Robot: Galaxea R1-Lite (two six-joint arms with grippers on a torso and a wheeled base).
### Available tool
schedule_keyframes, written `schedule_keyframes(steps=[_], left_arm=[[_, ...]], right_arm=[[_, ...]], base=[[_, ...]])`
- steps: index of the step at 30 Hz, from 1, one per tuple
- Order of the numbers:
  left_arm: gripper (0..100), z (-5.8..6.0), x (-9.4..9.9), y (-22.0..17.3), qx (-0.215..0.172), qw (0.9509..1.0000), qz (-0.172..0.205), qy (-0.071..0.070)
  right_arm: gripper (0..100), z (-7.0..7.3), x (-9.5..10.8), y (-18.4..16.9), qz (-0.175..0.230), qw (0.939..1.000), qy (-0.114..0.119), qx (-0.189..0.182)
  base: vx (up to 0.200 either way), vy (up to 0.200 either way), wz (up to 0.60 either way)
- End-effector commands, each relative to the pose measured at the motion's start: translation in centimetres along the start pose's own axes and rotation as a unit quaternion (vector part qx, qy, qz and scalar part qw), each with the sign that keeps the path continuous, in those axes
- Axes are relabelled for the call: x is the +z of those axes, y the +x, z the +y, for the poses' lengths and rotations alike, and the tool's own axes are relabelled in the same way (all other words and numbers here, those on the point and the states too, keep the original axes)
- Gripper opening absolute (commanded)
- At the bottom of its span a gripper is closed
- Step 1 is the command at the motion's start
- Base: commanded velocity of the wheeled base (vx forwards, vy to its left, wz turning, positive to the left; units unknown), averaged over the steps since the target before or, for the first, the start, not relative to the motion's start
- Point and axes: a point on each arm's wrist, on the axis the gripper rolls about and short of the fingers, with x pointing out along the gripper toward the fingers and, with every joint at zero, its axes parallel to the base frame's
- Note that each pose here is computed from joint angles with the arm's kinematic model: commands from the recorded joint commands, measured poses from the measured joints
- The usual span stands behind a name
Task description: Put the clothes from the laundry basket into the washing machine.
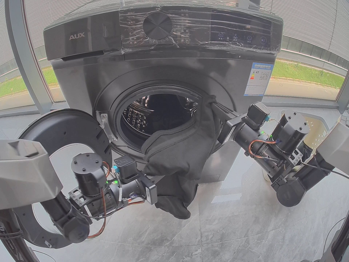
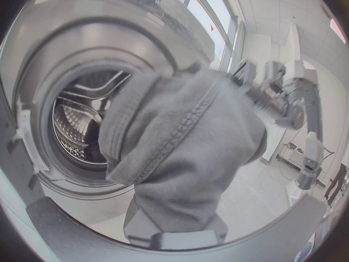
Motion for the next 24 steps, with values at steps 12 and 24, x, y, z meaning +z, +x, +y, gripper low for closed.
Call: schedule_keyframes(steps=[12,24], left_arm=[[0,-1.3,3.9,-4.4,-0.007,0.9985,-0.051,0.015],[0,-1.1,3.8,-4.9,0.048,0.9975,-0.052,0.01]], right_arm=[[0,0.4,-5.7,-3.9,0.132,0.9911,0.01,0.014],[100,0.9,-5.8,-10.1,0.224,0.9743,0.005,0.022]], base=[[0.0,0.0,0.0],[0.0,0.0,0.0]])
